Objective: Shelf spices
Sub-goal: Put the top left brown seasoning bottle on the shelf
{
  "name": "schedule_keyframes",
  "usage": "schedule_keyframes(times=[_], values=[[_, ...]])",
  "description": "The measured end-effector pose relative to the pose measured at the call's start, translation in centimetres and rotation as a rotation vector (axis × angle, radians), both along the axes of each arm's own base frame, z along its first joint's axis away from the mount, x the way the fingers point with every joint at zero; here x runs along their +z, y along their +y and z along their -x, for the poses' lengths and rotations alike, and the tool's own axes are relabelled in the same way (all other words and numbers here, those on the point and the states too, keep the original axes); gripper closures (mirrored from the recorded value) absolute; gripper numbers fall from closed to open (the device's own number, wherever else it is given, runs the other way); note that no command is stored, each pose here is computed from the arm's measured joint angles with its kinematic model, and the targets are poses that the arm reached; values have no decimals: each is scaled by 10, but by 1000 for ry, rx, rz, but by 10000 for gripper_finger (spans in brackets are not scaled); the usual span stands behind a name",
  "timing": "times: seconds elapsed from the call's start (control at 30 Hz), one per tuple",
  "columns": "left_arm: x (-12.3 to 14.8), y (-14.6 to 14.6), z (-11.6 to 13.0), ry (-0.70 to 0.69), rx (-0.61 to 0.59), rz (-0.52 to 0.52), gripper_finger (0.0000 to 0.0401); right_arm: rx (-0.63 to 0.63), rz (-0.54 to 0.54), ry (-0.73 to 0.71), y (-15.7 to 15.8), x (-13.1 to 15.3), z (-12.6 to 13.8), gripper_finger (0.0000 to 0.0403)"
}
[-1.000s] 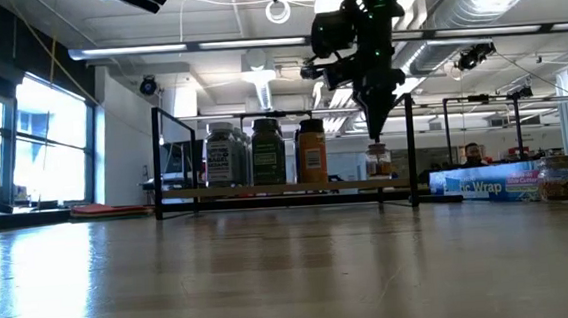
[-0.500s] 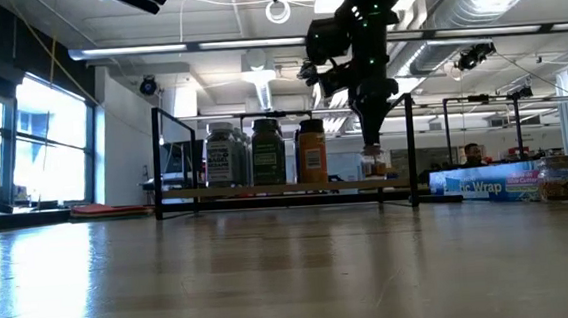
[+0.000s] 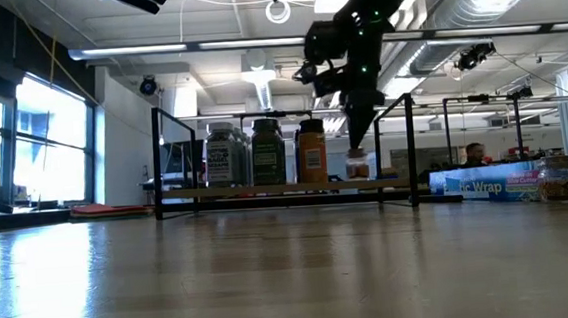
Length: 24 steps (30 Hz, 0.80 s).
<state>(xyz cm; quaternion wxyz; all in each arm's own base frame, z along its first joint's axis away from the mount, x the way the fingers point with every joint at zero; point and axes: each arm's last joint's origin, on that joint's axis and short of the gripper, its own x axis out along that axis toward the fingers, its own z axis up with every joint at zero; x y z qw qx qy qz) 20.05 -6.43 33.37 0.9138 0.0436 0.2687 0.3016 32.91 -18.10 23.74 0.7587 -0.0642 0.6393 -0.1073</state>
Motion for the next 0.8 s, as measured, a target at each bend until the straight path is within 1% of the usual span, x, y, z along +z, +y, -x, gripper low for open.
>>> schedule_keyframes(times=[0.17, 0.37, 0.8], values=[[0, 0, 0, -1, 1, 1, 200, -28, 25, -42, -14, 1, 2, 357], [0, 0, 0, -1, 0, 1, 200, -32, 59, -75, -29, 2, 6, 357], [0, 0, 0, -5, 2, 4, 200, -86, 104, -134, -51, 4, 13, 357]])
